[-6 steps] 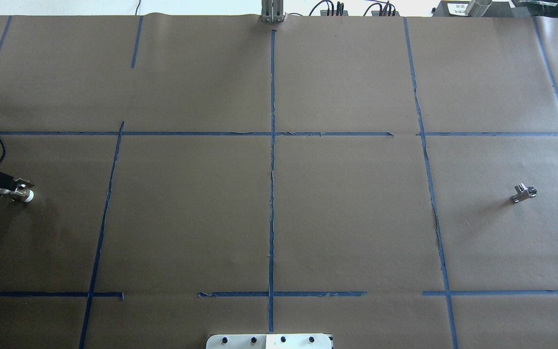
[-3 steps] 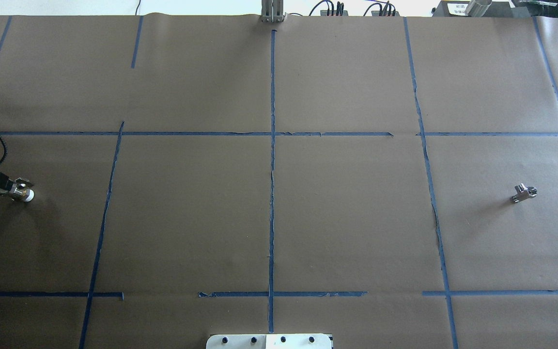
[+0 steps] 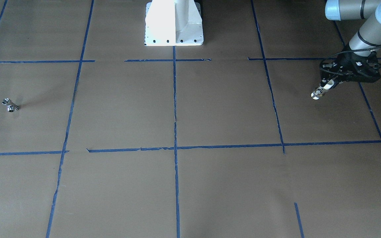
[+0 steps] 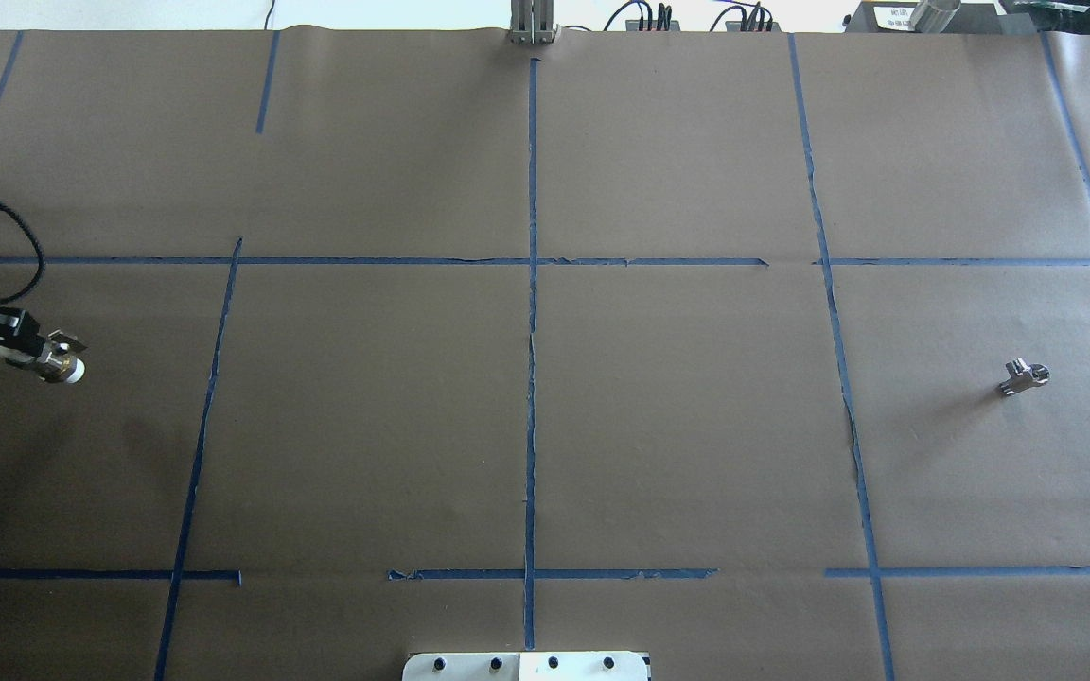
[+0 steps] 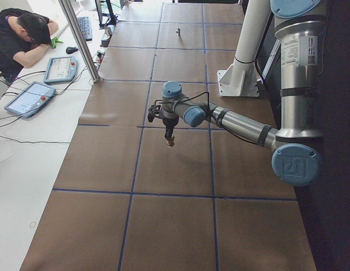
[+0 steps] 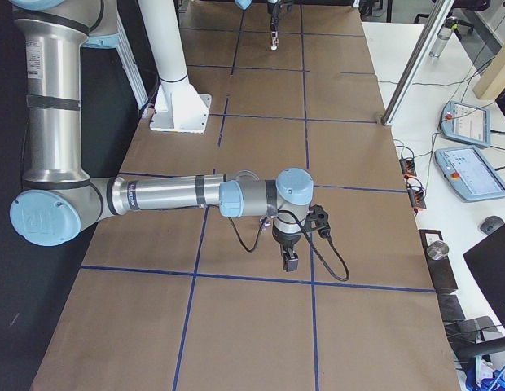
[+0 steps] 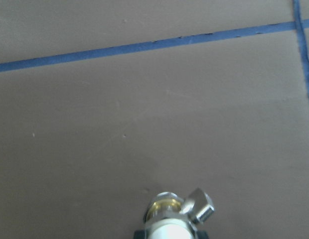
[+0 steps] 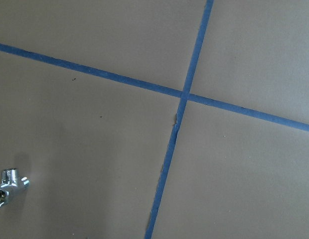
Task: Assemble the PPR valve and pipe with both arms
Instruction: 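Carry the white pipe piece with the left gripper to the table center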
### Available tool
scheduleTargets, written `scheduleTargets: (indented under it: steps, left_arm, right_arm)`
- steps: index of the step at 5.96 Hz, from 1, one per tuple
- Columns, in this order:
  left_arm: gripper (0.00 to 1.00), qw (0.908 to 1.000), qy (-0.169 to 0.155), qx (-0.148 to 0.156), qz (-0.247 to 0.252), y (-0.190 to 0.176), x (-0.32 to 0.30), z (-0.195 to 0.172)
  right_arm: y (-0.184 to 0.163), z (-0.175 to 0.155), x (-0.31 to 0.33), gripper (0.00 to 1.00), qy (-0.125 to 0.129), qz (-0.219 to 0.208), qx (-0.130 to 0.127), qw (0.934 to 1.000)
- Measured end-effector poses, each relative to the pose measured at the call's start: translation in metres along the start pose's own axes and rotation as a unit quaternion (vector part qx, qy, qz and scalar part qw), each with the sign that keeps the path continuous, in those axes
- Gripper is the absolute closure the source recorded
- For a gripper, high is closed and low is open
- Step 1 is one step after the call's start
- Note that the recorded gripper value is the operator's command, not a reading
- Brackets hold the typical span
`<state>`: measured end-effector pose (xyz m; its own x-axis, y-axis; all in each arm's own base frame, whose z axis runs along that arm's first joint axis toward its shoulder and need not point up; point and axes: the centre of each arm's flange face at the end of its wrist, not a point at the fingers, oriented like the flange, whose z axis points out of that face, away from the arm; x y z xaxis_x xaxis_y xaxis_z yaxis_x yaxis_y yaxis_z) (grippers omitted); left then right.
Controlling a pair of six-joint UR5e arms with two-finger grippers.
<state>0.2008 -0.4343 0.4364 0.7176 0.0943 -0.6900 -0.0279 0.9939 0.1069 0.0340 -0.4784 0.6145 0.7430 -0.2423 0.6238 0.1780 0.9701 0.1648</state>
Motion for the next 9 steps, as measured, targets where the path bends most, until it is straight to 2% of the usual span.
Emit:
scheduleTargets:
  steps: [1,3,5,7,9]
  left_arm:
    - [1.0,0.9997,-0.003,-0.012,-0.02,-0.016,0.059,-0.027]
    - [1.0,0.9989,0.012,-0.039,-0.021,-0.023,0.218,-0.025]
    - [1.0,0.9964,0.029,-0.037,-0.07,-0.042,0.352,-0.013]
    - [1.0,0.9895,0.043,-0.023,-0.136,-0.081,0.465,0.01]
    - [1.0,0.9881,0.026,-0.005,-0.151,-0.083,0.516,0.036]
  right_arm:
    - [0.0,0.0,0.0,0.0,0.0,0.0,0.0,1.0]
    - [0.0,0.001,0.001,0.0,0.0,0.001,-0.001,1.0]
    - [0.0,0.001,0.001,0.0,0.0,0.001,-0.001,1.0]
    - [0.0,0.001,0.001,0.0,0.0,0.003,-0.001,1.0]
    - [0.0,0.002,0.001,0.0,0.0,0.004,-0.002,1.0]
